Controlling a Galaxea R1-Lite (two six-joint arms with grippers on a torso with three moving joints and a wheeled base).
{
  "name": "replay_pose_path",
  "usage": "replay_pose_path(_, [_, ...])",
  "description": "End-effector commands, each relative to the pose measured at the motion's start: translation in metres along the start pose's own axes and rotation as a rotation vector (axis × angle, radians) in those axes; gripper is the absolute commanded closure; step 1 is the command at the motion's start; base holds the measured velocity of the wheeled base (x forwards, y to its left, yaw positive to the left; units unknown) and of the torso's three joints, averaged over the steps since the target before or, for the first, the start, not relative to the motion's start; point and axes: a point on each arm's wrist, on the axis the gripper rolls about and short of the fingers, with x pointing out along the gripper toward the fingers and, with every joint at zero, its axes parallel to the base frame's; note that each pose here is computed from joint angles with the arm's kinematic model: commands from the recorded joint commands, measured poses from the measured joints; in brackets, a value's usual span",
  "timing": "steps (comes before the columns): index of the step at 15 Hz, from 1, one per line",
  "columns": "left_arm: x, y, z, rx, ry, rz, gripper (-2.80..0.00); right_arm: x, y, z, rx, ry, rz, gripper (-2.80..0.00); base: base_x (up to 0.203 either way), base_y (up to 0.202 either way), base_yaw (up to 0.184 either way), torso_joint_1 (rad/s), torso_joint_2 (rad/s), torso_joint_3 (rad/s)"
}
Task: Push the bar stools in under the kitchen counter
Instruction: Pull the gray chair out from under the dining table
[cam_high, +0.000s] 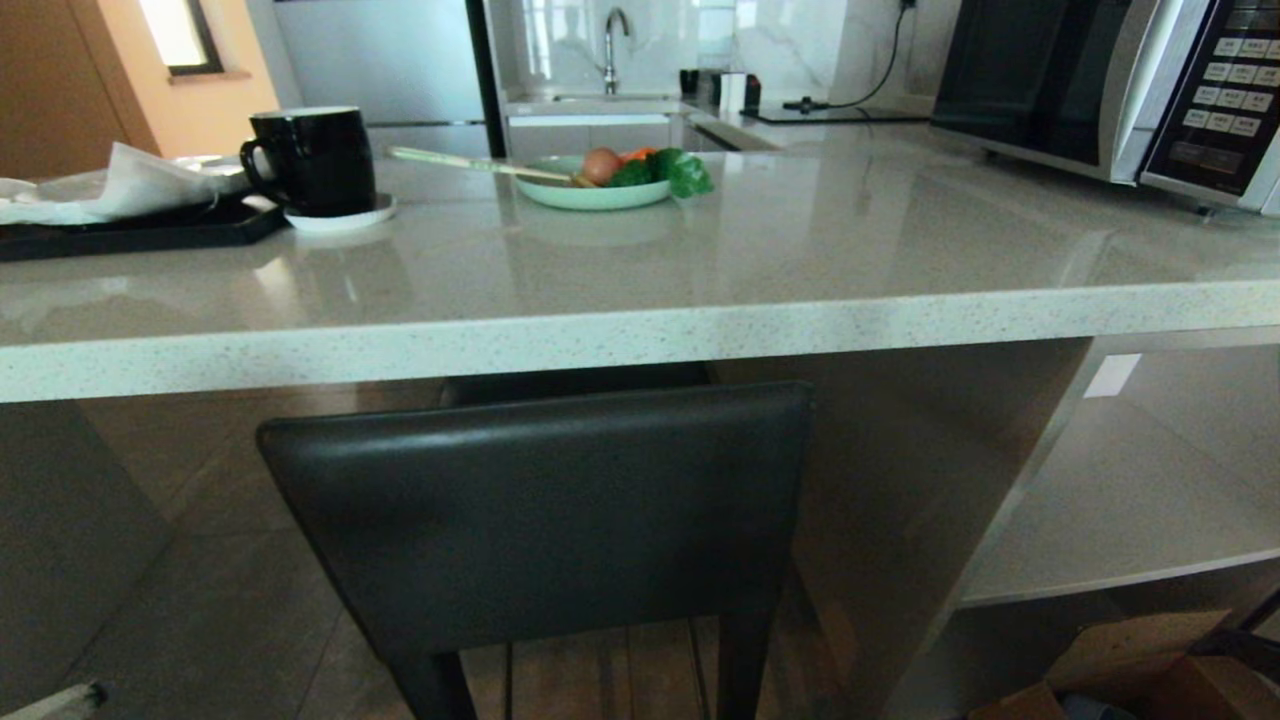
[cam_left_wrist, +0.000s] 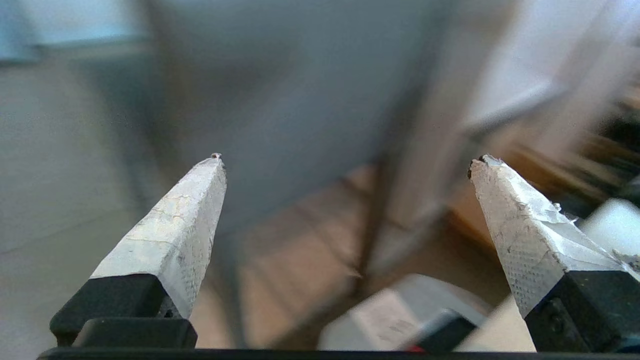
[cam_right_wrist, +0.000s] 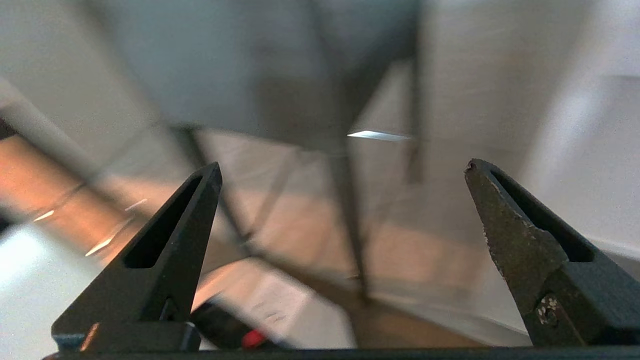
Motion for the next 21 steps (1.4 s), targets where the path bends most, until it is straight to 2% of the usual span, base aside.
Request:
replay_pose_path(1, [0.028, 0.014, -0.003, -0.078, 0.107, -0.075, -2.80, 0.027, -0.016, 0.001, 0.074, 0.107, 0.110, -2.80, 0.000, 0.000, 0.000, 0.000, 0.00, 0.000])
replay_pose_path(3, [0.044, 0.023, -0.006, -0.114, 0.144, -0.108, -2.80, 0.044, -0.026, 0.000, 0.082, 0.120, 0.168, -2.80, 0.000, 0.000, 0.000, 0.000, 0.00, 0.000])
replay_pose_path(5, [0.056, 0.032, -0.008, -0.125, 0.147, -0.104, -2.80, 0.059, -0.034, -0.001, 0.078, 0.113, 0.230, -2.80, 0.000, 0.000, 0.000, 0.000, 0.00, 0.000])
replay_pose_path(7, [0.064, 0.039, -0.005, -0.126, 0.139, -0.082, -2.80, 0.068, -0.037, 0.000, 0.082, 0.111, 0.386, -2.80, 0.000, 0.000, 0.000, 0.000, 0.00, 0.000])
replay_pose_path(11, [0.063, 0.053, -0.001, -0.141, 0.125, 0.054, -2.80, 0.097, -0.047, -0.001, 0.116, 0.165, 0.490, -2.80, 0.000, 0.000, 0.000, 0.000, 0.00, 0.000])
replay_pose_path(12, [0.063, 0.054, -0.004, -0.148, 0.136, 0.054, -2.80, 0.108, -0.050, -0.003, 0.118, 0.174, 0.507, -2.80, 0.000, 0.000, 0.000, 0.000, 0.00, 0.000])
replay_pose_path(14, [0.062, 0.052, -0.011, -0.156, 0.161, -0.037, -2.80, 0.133, -0.055, -0.011, 0.113, 0.186, 0.551, -2.80, 0.000, 0.000, 0.000, 0.000, 0.00, 0.000])
replay_pose_path(16, [0.063, 0.054, -0.024, -0.167, 0.208, -0.053, -2.80, 0.156, -0.053, -0.023, 0.095, 0.189, 0.601, -2.80, 0.000, 0.000, 0.000, 0.000, 0.00, 0.000])
replay_pose_path(19, [0.062, 0.063, -0.031, -0.196, 0.217, 0.024, -2.80, 0.181, -0.046, -0.038, 0.062, 0.170, 0.648, -2.80, 0.000, 0.000, 0.000, 0.000, 0.00, 0.000])
replay_pose_path(21, [0.063, 0.083, -0.030, -0.221, 0.201, 0.128, -2.80, 0.190, -0.047, -0.045, 0.058, 0.162, 0.655, -2.80, 0.000, 0.000, 0.000, 0.000, 0.00, 0.000])
